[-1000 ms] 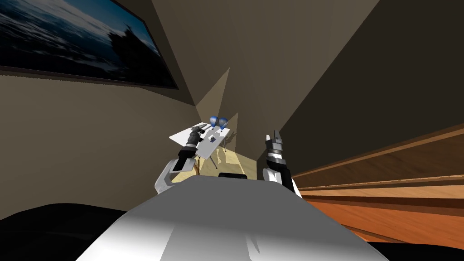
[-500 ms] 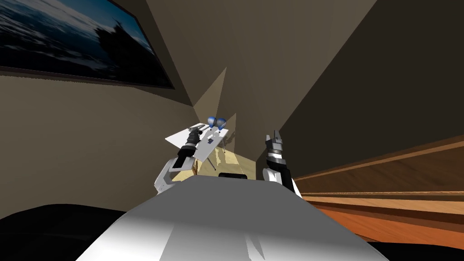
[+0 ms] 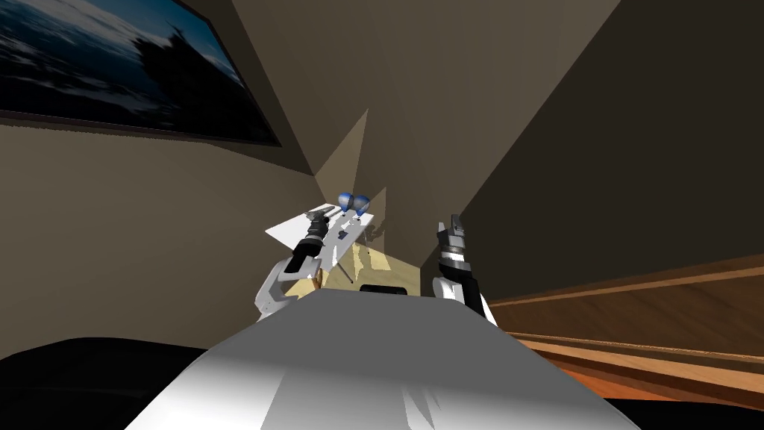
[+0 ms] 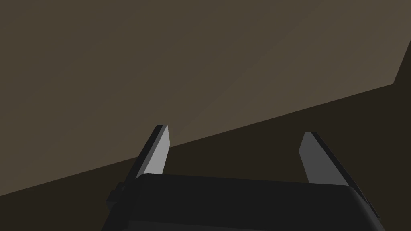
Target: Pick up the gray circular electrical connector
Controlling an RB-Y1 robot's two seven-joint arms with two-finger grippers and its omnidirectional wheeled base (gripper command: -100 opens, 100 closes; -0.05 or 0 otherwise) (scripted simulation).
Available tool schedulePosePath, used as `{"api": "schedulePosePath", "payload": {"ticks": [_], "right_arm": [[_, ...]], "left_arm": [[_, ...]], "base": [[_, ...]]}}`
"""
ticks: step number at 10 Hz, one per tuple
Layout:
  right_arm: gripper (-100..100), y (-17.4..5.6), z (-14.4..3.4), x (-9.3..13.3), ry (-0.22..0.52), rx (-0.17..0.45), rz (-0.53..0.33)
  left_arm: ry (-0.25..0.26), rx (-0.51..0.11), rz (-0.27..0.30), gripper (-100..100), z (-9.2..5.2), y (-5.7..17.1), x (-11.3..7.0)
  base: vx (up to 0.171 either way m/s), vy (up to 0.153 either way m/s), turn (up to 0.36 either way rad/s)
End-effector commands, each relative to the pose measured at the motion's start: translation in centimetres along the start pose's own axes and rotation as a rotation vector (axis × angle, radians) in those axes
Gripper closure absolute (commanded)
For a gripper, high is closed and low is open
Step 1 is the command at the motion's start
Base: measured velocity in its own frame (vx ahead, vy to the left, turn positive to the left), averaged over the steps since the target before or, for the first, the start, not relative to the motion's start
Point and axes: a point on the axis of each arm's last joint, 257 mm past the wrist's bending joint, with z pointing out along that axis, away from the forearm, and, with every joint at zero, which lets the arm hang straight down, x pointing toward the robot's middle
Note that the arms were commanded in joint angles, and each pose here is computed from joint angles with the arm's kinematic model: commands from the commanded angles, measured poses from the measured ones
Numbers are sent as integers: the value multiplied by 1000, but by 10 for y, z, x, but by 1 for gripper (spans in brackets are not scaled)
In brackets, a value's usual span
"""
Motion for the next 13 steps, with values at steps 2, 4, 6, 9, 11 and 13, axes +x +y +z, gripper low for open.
{"api": "schedulePosePath", "payload": {"ticks": [2, 4, 6, 9, 11, 13], "right_arm": [[0, 0, 0, 0, 0, 0, 0], [0, 0, 0, 0, 0, 0, 0], [0, 0, 0, 0, 0, 0, 0], [0, 0, 0, 0, 0, 0, 0], [0, 0, 0, 0, 0, 0, 0], [0, 0, 0, 0, 0, 0, 0]], "left_arm": [[-14, -63, -52, -100, 2, 14, -5], [-23, -114, -88, -100, 3, 26, -7], [-29, -165, -124, -100, 2, 38, -8], [-40, -246, -159, -100, 0, 58, -8], [-42, -297, -195, -100, -3, 70, -7], [-42, -349, -229, -100, -6, 83, -4]], "base": [[60, -27, 1], [68, -36, 4], [65, -32, 12], [59, -22, 15], [59, -28, 24], [56, -17, 29]]}}
